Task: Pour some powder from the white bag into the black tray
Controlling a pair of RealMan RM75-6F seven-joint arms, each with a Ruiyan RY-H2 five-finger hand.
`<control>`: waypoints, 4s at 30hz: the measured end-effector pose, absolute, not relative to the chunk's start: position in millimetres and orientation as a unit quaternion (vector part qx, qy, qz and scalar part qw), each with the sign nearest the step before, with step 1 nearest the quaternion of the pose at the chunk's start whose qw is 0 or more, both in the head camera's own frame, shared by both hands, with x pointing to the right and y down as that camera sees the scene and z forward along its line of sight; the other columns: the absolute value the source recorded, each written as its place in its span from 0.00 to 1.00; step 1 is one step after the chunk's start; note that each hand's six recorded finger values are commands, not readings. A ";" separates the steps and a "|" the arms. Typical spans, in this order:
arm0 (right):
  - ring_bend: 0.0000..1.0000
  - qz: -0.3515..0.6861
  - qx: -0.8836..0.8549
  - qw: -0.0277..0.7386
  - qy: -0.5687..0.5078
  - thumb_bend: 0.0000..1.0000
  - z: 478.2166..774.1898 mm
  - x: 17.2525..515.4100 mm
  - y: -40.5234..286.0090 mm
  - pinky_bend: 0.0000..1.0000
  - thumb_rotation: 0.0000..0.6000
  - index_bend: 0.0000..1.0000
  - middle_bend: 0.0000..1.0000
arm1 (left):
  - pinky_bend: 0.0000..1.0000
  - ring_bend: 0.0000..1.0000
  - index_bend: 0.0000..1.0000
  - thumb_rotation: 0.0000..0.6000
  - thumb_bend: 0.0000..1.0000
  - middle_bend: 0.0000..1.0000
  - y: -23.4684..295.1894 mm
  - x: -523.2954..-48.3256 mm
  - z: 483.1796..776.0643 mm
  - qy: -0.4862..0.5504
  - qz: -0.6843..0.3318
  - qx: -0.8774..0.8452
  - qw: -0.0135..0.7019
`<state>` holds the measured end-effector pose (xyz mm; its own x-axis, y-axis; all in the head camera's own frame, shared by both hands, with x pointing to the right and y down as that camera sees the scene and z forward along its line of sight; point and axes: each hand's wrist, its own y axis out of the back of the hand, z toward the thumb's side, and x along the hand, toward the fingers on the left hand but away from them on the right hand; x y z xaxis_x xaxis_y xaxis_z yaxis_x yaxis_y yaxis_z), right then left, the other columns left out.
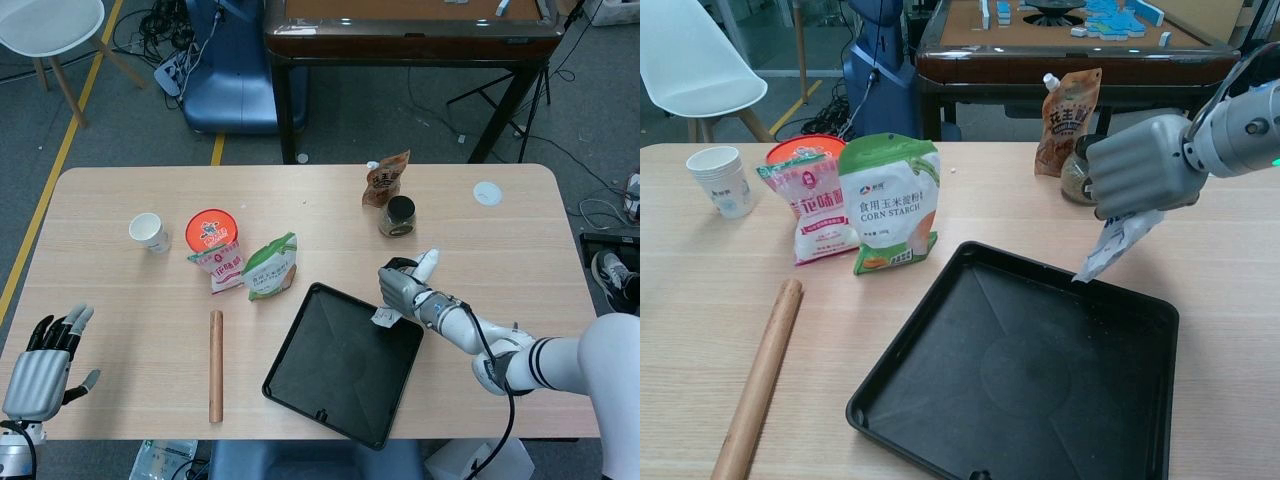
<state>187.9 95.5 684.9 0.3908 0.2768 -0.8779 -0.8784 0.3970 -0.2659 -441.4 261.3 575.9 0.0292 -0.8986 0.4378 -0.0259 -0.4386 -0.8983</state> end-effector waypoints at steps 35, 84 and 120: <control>0.76 0.467 -0.614 0.627 0.105 1.00 692.6 222.9 105.5 0.72 1.00 1.00 0.89 | 0.07 0.13 0.07 1.00 0.21 0.09 256.2 -434.0 572.3 0.371 -0.586 -0.612 0.380; 0.22 0.398 -0.841 0.149 -0.335 0.33 773.6 252.4 115.9 0.21 1.00 0.50 0.40 | 0.07 0.13 0.07 1.00 0.21 0.09 254.9 -430.7 582.1 0.353 -0.592 -0.622 0.371; 0.25 0.375 -0.820 0.225 -0.369 0.18 649.6 322.1 138.7 0.22 1.00 0.33 0.38 | 0.07 0.13 0.07 1.00 0.21 0.09 243.5 -428.4 576.7 0.356 -0.585 -0.623 0.378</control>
<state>322.1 138.7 649.6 0.4471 0.7735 -0.4492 0.4360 -0.6270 -0.6456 -428.4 243.5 576.7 0.0620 -0.8858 0.4600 -0.0006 -0.4609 -0.8875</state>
